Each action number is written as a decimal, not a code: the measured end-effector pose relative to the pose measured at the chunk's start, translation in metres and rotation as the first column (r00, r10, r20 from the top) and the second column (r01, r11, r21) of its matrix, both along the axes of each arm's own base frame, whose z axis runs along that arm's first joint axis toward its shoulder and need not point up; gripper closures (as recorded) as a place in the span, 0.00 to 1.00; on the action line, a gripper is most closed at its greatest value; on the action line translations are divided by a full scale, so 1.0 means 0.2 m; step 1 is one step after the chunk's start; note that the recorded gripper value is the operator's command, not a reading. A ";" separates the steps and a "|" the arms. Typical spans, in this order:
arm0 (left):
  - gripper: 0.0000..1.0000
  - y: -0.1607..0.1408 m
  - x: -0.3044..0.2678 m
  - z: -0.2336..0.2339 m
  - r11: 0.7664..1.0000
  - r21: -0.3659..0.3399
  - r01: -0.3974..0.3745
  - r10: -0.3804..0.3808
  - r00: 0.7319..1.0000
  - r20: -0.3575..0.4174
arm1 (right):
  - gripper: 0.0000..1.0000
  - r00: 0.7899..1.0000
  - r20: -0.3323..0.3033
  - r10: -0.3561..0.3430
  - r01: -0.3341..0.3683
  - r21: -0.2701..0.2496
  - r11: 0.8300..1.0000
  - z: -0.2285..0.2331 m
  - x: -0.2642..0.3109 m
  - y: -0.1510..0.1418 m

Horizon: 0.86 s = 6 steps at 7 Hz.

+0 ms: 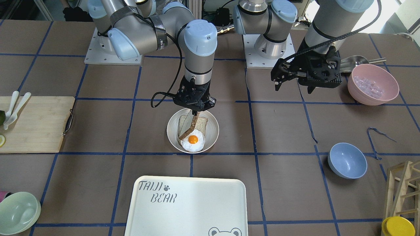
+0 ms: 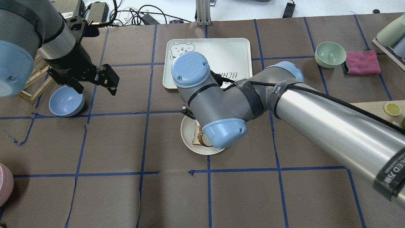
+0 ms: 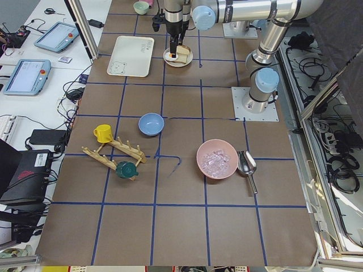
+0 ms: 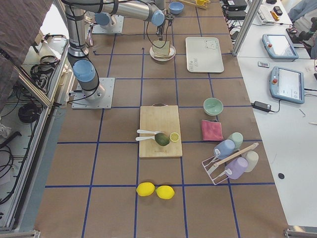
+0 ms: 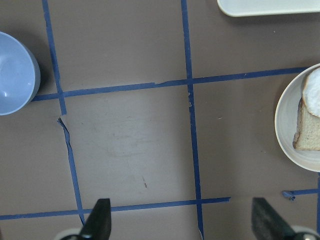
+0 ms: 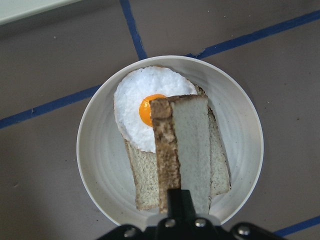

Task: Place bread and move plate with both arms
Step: 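Carry the bread with the right gripper and lay it on the egg plate, then open the right gripper and raise it away from the plate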

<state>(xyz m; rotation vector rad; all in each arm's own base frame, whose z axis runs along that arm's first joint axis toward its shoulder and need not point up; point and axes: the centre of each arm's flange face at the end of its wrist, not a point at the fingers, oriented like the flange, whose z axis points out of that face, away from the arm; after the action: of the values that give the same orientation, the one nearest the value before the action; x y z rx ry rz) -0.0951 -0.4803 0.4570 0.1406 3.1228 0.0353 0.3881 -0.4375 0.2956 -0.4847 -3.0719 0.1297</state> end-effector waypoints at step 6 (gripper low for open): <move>0.00 -0.03 0.00 -0.05 1.000 0.021 -0.012 0.012 1.000 -0.002 | 0.00 0.941 -0.045 0.335 -0.338 -0.087 0.937 0.50 -0.64 -0.50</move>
<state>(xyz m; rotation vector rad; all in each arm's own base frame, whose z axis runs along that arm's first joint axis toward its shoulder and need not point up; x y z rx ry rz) -0.0945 -0.4863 0.4466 0.1223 3.1259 0.0675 0.2595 -0.5378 0.3957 0.0481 -3.0991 0.2864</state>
